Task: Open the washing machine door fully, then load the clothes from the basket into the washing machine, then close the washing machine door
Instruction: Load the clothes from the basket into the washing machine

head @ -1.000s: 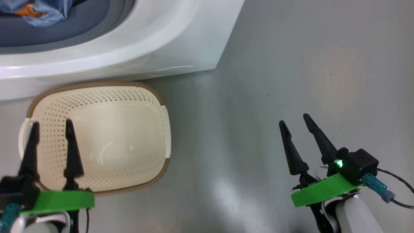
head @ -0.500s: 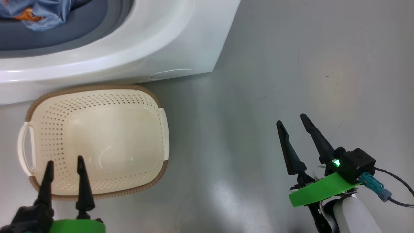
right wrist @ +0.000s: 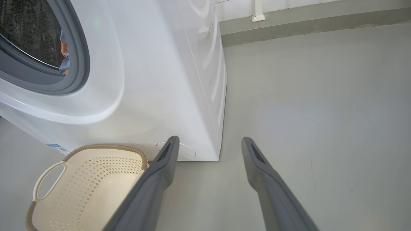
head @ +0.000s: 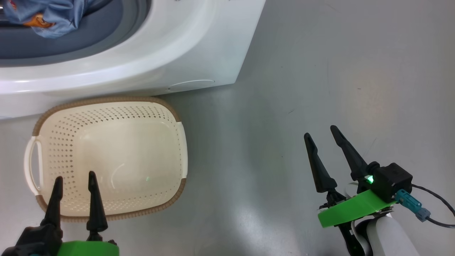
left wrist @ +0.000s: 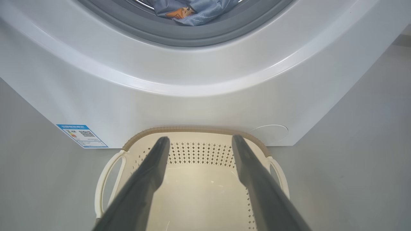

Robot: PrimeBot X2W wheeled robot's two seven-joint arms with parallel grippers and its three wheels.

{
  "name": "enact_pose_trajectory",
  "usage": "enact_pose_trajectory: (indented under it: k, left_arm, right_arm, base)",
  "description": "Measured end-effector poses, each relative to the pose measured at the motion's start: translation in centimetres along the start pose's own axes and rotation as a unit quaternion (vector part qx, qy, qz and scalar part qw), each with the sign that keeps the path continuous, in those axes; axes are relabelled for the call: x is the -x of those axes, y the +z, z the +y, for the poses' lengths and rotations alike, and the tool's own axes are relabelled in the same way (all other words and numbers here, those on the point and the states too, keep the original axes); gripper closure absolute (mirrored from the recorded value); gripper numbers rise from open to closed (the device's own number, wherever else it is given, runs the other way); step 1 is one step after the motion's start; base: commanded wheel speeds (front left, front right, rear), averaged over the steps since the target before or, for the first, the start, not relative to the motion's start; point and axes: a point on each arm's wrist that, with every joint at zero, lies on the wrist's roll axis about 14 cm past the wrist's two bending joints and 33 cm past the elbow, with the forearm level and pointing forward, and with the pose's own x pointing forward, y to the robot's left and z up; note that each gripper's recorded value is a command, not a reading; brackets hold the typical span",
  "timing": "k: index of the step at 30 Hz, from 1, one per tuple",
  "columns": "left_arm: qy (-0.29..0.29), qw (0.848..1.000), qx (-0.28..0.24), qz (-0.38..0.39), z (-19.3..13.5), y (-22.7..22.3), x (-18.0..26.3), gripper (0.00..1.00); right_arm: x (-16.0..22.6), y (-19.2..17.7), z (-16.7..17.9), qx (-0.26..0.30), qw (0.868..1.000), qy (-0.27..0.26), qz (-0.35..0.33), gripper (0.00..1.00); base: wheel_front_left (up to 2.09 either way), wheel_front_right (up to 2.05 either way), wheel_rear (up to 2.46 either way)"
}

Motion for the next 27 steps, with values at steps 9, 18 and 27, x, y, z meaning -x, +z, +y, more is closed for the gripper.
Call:
enact_pose_trajectory:
  k: [9,18,27]
  left_arm:
    - [0.001,1.000,0.000,-0.007,0.0,0.5,0.1,0.00]
    - [0.002,1.000,0.001,-0.016,-0.1,1.2,0.3,0.00]
    - [-0.011,0.998,0.007,-0.056,-0.9,3.5,-1.6,0.00]
  right_arm:
    - [0.0,0.3,0.0,0.000,1.000,0.000,-0.004,0.00]
    - [0.0,0.8,0.2,0.001,1.000,0.003,-0.010,0.00]
    - [0.0,0.5,0.3,0.000,1.000,0.004,-0.007,0.00]
  base:
    - [0.00,0.00,0.00]
    - [0.00,0.00,0.00]
    - [0.00,0.00,0.00]
